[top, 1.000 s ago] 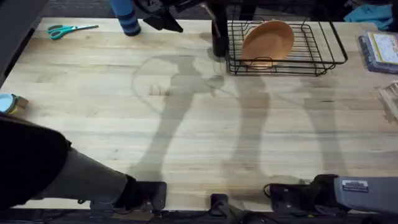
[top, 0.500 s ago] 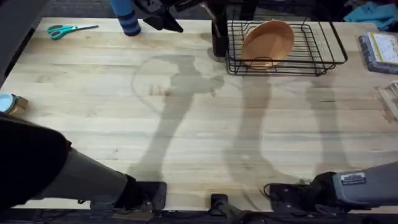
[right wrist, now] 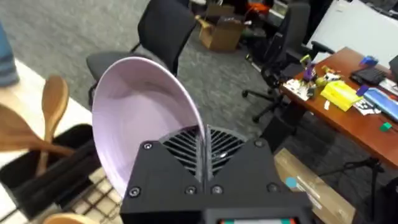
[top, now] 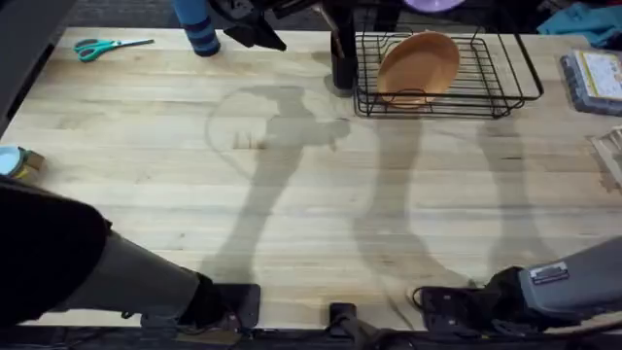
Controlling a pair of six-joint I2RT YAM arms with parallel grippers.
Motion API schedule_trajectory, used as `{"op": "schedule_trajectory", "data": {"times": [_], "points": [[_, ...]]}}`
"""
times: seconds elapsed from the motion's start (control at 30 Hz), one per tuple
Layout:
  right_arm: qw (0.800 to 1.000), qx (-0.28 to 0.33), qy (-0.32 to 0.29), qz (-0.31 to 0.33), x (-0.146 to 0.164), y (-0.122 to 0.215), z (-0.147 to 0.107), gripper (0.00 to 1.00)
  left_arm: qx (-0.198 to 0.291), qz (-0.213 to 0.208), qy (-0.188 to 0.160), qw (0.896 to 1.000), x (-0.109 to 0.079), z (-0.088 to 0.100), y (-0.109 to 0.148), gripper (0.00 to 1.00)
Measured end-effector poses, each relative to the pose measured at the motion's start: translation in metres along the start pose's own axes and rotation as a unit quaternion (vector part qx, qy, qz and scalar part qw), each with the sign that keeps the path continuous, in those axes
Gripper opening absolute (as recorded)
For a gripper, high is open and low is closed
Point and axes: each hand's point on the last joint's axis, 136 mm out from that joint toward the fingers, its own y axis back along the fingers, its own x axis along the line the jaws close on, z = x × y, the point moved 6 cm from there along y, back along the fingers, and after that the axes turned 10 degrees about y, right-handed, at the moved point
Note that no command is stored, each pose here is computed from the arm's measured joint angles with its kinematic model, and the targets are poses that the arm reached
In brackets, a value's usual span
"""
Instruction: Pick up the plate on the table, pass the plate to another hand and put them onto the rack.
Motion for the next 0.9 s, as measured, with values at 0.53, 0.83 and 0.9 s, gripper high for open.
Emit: {"op": "schedule_trajectory", "data": {"times": [0.53, 0.83, 0.9], "points": [[0.995, 0.031, 0.059, 0.072, 0.027, -0.031, -0.065, 0.030, 0.004, 0.003, 0.002, 1.000, 0.001, -0.002, 0.000, 0.993], [0.992, 0.045, 0.053, 0.105, 0.042, -0.040, -0.092, 0.030, 0.004, 0.003, 0.002, 1.000, 0.001, -0.002, 0.000, 0.993], [0.992, 0.048, 0.049, 0.110, 0.044, -0.042, -0.098, 0.030, 0.004, 0.003, 0.002, 1.000, 0.001, -0.002, 0.000, 0.995]]}}
